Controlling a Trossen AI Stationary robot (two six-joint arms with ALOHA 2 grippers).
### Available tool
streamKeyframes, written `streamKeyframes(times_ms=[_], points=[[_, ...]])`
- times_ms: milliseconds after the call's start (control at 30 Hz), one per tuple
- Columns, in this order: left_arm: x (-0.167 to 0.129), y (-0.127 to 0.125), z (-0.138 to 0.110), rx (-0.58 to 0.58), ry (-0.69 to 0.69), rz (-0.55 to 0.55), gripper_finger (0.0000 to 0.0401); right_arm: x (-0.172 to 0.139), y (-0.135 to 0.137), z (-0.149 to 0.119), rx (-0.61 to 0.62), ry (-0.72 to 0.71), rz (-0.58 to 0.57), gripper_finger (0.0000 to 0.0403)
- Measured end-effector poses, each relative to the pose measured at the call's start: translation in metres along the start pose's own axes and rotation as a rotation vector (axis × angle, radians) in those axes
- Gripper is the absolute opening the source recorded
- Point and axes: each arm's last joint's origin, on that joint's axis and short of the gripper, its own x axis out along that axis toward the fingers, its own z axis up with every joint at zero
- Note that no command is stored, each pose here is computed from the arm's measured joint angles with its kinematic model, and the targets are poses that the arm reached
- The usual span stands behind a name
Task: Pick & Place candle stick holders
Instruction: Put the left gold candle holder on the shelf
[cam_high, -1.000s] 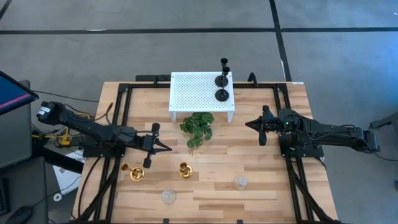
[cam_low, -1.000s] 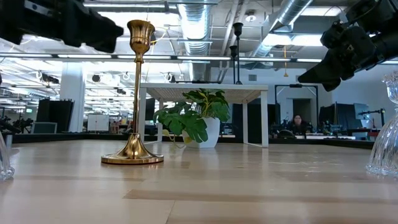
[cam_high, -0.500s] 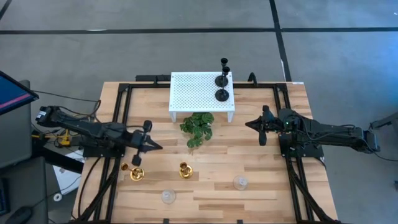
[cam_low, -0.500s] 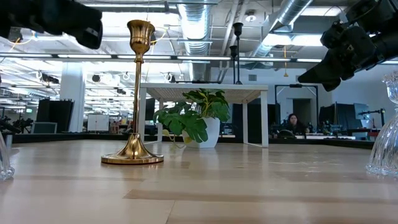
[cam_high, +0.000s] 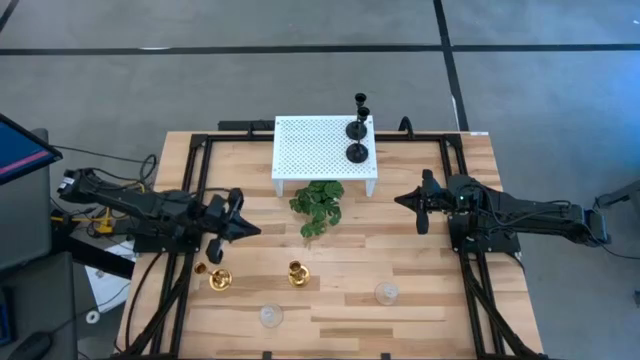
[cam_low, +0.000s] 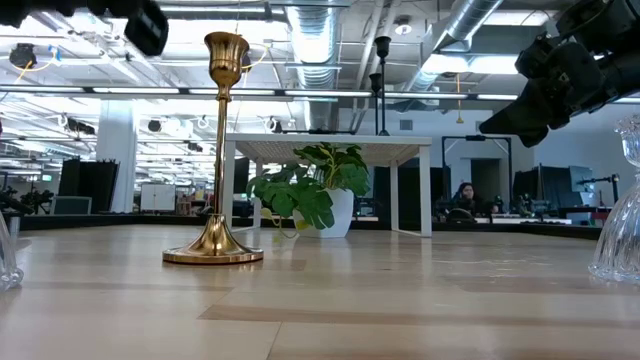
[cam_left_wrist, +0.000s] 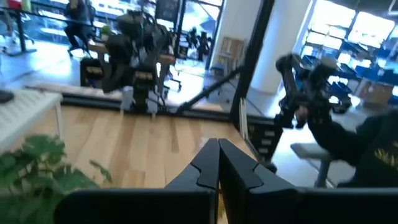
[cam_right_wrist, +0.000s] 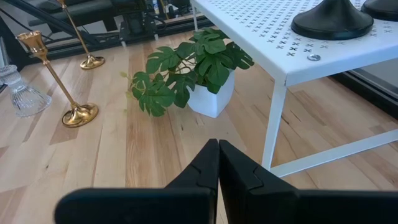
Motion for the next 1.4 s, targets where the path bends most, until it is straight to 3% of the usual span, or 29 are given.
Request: streamKeyframes(times_ms=[333, 500, 667, 900, 1233, 1400], points=[[0.025, -0.009, 0.046, -0.014, 0.167, 0.062, 0.0003, 0.0, 0.0, -0.001, 0.0, 0.008, -0.001, 0.0], [0.014, -0.009, 0.074, -0.181, 0.246, 0.208, 0.0003, 0.0, 0.0, -0.003, 0.001, 0.033, -0.004, 0.0], [-0.007, -0.012, 0.092, -0.407, 0.345, 0.245, 0.0003, 0.0, -0.001, -0.006, 0.002, 0.059, -0.007, 0.0], [-0.025, -0.014, 0.088, -0.59, 0.583, 0.24, 0.0003, 0.0, -0.001, -0.006, 0.002, 0.058, -0.008, 0.0], [-0.039, -0.018, 0.069, -1.093, 0.929, 0.356, 0.0003, 0.0, -0.001, -0.006, 0.002, 0.058, -0.009, 0.0], [-0.04, -0.019, 0.067, -1.133, 0.999, 0.349, 0.0003, 0.0, -0.001, -0.006, -0.001, 0.059, -0.009, 0.0]])
